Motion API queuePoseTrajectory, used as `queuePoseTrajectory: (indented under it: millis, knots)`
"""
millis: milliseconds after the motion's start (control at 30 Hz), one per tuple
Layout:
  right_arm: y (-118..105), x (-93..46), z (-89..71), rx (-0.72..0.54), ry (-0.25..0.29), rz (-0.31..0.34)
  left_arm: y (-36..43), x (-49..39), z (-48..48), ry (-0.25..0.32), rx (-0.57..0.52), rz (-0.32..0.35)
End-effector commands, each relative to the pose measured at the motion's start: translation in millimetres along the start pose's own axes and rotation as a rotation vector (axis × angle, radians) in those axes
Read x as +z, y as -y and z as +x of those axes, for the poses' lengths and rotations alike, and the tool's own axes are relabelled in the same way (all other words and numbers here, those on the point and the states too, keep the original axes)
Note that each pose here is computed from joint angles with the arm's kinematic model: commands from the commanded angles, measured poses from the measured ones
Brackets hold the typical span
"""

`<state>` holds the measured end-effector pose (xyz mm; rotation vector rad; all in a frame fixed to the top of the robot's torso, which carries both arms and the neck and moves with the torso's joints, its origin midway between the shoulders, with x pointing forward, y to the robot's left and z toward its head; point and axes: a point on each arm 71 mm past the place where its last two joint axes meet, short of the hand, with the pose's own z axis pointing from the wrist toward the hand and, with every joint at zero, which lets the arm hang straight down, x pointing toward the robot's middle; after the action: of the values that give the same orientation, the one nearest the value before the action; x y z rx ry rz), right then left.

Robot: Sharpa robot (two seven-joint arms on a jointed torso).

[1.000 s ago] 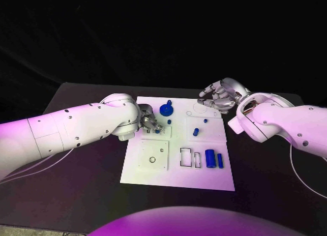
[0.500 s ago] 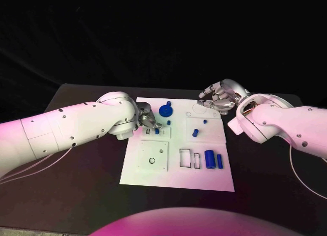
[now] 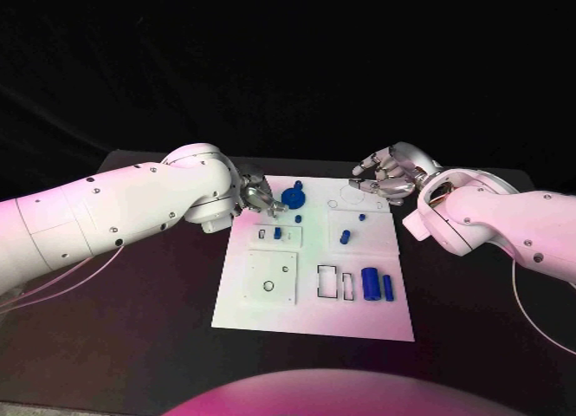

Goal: Assemble the parts on the task board

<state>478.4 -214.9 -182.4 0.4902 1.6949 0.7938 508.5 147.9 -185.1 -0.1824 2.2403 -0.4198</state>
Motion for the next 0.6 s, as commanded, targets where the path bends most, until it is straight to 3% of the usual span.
queuePoseTrajectory:
  millis: [33, 300, 600]
  knots:
    - [0.1, 0.0, -0.4, -0.011, 0.006, -0.002, -3.4, 0.4, -11.8, -0.003, -0.015, -0.016]
    - [-0.1, 0.3, 0.0, -0.012, 0.005, -0.001, -14.1, 12.4, -44.6, 0.047, 0.022, -0.06]
    - [-0.6, 0.4, 0.5, -0.012, 0.003, -0.001, -20.2, 25.0, -56.4, 0.035, 0.048, -0.11]
